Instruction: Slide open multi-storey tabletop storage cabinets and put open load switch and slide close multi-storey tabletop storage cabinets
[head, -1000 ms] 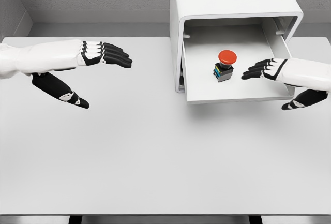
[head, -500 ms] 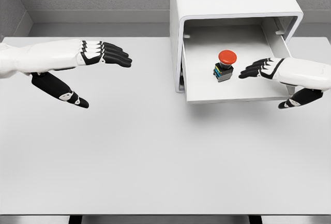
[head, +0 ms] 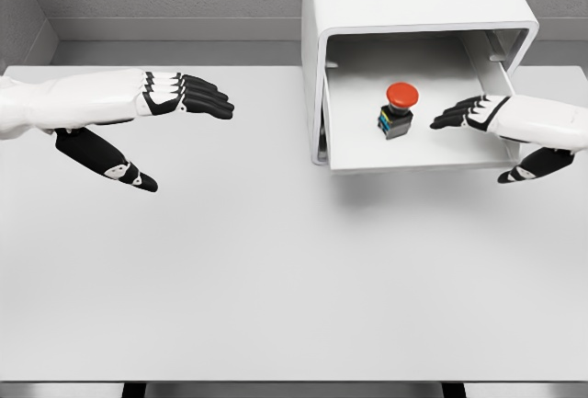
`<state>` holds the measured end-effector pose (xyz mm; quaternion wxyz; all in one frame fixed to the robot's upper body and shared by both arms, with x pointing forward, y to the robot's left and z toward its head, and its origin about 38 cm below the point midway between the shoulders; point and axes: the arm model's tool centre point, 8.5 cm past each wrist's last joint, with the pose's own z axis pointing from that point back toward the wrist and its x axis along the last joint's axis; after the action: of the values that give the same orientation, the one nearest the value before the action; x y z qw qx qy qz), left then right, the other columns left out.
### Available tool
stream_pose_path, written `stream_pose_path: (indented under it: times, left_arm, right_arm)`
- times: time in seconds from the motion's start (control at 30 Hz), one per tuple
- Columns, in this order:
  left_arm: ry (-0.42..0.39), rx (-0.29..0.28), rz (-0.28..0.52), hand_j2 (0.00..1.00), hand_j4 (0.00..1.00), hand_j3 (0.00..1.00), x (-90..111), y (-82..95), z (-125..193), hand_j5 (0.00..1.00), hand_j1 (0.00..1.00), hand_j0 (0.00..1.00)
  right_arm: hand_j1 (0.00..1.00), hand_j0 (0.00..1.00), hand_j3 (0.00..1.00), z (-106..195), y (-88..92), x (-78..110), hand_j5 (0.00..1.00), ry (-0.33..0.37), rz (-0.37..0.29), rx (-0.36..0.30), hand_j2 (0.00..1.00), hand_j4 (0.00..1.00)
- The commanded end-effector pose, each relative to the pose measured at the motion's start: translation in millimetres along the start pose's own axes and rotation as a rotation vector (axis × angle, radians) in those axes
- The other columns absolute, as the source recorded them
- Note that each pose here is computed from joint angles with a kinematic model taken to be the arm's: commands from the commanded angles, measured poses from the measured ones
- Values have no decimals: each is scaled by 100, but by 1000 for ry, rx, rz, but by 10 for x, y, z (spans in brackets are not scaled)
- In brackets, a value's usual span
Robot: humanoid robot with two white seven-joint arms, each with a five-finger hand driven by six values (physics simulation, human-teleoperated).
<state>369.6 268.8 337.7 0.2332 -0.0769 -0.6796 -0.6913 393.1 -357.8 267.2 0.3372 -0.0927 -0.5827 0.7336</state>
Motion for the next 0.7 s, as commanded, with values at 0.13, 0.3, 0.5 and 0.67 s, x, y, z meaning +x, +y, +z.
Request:
stream_pose_path:
  times: [0.13,0.3,0.5,0.67]
  left_arm:
    - [-5,3,10,100,100,100,1,-7,-12,100,100,100]
    - [-6,3,12,100,100,100,-4,-13,-20,100,100,100]
    - [-10,4,11,100,100,100,-2,-9,-30,100,100,100]
    - [-10,4,11,100,100,100,-2,-9,-30,100,100,100]
  right_arm:
    - [100,100,100,-90,-21,-17,100,-9,-3,-17,100,100]
    - [100,100,100,-128,-65,-132,100,12,-14,-39,100,100]
    - [100,100,100,-250,-78,-203,100,22,0,-46,100,100]
    - [100,100,100,-336,-114,-338,100,44,-22,-72,100,100]
